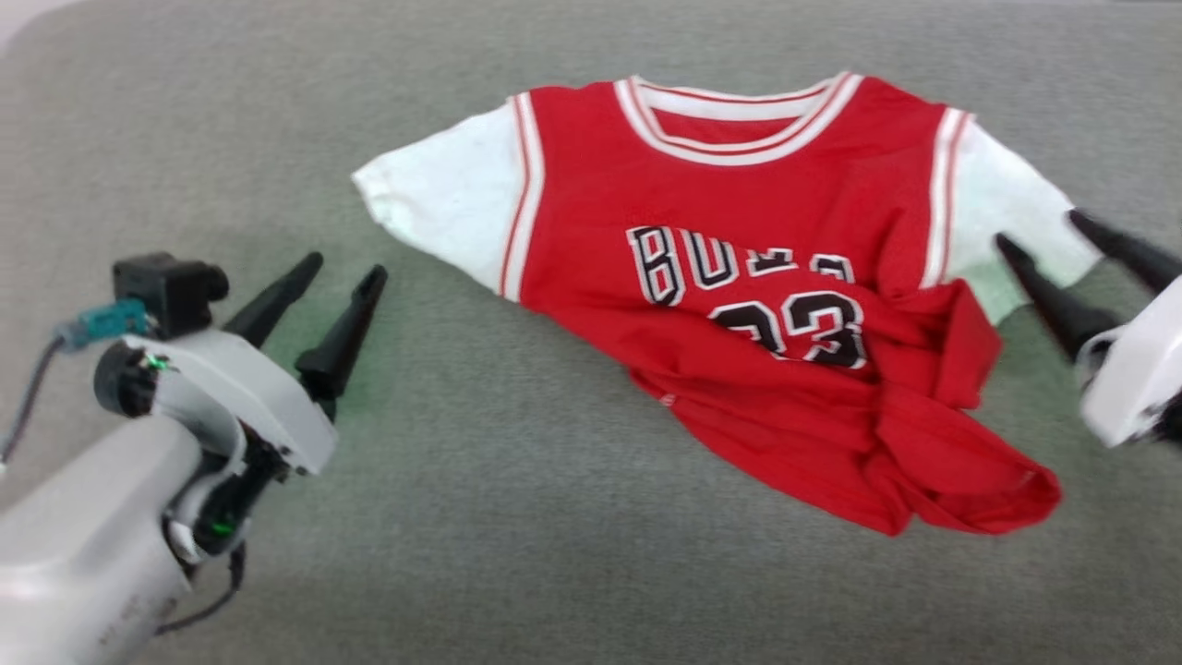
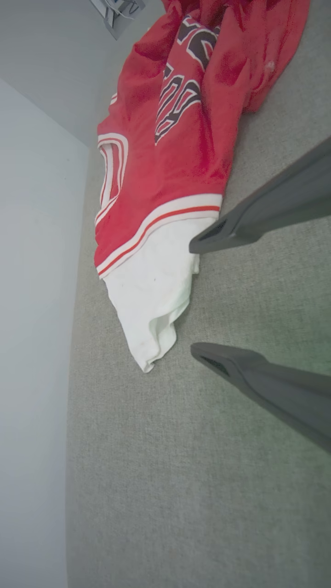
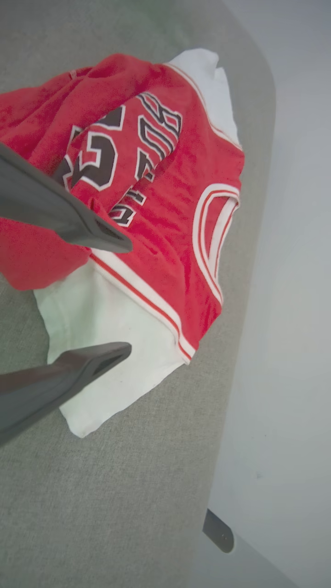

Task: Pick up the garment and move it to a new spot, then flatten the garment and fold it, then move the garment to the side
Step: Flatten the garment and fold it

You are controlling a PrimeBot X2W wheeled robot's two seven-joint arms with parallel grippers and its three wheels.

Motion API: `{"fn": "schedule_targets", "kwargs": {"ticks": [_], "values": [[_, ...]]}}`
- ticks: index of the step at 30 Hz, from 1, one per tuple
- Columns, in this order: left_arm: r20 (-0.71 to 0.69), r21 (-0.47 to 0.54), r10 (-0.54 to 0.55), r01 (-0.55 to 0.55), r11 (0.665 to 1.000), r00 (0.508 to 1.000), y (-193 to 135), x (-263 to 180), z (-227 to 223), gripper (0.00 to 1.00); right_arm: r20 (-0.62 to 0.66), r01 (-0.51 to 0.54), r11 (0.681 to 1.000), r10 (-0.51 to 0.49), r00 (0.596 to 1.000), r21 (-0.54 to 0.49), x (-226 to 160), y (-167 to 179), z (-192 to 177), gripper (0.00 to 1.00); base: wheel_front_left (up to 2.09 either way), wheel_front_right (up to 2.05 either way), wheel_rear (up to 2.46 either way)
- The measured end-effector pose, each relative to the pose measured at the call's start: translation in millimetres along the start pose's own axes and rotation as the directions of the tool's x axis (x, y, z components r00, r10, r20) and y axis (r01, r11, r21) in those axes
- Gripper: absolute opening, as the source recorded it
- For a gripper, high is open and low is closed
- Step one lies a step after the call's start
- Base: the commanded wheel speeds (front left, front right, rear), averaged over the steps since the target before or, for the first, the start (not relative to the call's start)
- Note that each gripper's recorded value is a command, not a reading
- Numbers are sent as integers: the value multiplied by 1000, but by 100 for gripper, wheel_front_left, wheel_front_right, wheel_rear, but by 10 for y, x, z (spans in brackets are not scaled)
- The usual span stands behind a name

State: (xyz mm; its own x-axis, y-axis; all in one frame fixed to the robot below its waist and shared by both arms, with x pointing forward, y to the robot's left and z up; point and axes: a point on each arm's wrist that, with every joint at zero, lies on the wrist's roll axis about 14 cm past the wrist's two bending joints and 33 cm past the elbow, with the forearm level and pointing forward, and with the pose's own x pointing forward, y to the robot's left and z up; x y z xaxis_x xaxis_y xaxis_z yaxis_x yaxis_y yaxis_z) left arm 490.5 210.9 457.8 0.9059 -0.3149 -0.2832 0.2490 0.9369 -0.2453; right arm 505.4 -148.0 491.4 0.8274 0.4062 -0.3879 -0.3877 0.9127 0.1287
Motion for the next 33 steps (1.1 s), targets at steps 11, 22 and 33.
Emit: {"fn": "schedule_targets", "kwargs": {"ticks": [11,22,33], "values": [[213,60,93,-108,992,973,-71,-272,158,100,-325,98,987,-135,936,-128,442,-743,-16,100,0,0,0],[206,89,158,-180,980,966,149,-397,-77,100,-578,57,987,-136,805,-153,888,-793,-619,100,0,0,0],[211,130,122,-151,980,970,223,-316,-1,100,-591,6,988,-99,800,-157,977,-701,-694,0,0,0,0]]}}
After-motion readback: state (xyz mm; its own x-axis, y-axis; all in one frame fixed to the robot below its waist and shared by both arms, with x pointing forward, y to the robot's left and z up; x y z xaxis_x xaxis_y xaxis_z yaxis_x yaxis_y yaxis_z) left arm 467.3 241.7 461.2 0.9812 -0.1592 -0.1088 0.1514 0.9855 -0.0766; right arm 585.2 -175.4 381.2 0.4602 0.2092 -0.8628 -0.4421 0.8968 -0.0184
